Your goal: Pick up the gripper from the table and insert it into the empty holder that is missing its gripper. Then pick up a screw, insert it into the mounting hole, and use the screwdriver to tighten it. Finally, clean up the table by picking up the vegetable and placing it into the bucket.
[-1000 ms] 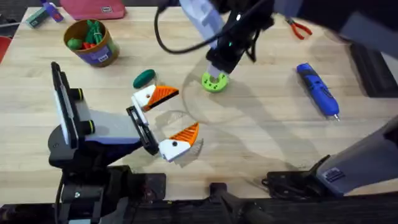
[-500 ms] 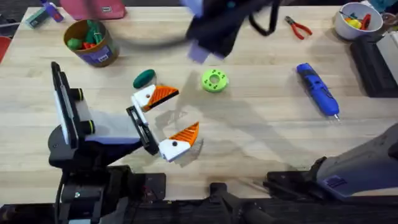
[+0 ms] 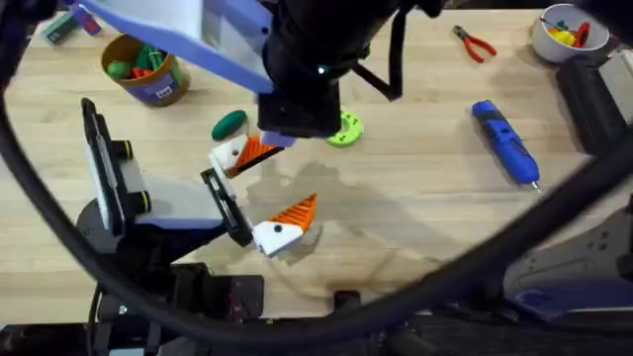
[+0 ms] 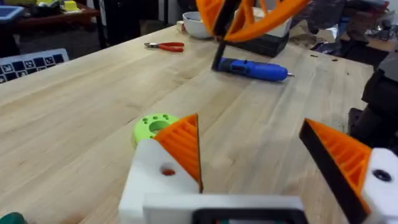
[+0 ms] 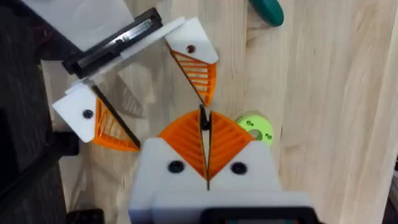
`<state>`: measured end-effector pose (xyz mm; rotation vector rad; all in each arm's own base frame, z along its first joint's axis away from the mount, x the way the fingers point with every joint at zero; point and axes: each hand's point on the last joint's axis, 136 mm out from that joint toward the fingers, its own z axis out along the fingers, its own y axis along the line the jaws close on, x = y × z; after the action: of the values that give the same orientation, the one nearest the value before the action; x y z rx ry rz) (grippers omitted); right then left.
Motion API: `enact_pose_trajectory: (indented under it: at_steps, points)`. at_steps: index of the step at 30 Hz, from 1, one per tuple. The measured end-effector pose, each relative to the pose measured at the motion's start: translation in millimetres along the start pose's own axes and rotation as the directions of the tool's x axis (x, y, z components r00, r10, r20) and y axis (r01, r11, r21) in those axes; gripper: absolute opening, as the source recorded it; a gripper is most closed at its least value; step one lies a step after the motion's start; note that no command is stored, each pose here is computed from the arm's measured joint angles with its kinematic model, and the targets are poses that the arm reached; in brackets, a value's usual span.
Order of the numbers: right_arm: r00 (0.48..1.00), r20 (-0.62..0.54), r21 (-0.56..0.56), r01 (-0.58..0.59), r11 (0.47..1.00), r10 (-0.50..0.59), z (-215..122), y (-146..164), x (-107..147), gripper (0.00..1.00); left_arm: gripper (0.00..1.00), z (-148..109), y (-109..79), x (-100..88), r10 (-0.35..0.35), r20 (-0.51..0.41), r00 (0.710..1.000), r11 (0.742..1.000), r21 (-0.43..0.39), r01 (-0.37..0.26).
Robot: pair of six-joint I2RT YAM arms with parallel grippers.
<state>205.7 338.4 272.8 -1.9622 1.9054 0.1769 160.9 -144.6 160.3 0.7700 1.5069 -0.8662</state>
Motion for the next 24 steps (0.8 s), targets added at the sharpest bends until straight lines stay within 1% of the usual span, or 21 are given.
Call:
enact_pose_trajectory:
  at_steps: [9,13,19,24]
  points:
    - [1.0,0.02,0.015,0.009,1.0,-0.01,-0.1,-3.5,-5.1,0.005,0.987,0.0,0.1,0.1,0.0,0.0,1.0,1.0,0.0,0.0]
    - [1.0,-0.001,0.036,0.015,0.999,-0.015,2.7,-8.5,-4.8,0.005,0.988,0.0,0.1,0.2,-0.001,0.0,1.0,1.0,0.0,0.001]
    - [0.999,-0.026,0.027,0.042,0.999,-0.041,20.0,-9.0,-19.0,0.005,0.988,0.0,0.1,0.1,0.0,0.0,1.0,1.0,0.0,0.0]
    - [0.996,-0.038,0.01,0.082,0.997,-0.082,34.2,-3.1,-29.1,0.005,0.988,0.0,0.0,0.0,0.0,0.0,1.0,1.0,0.0,0.0]
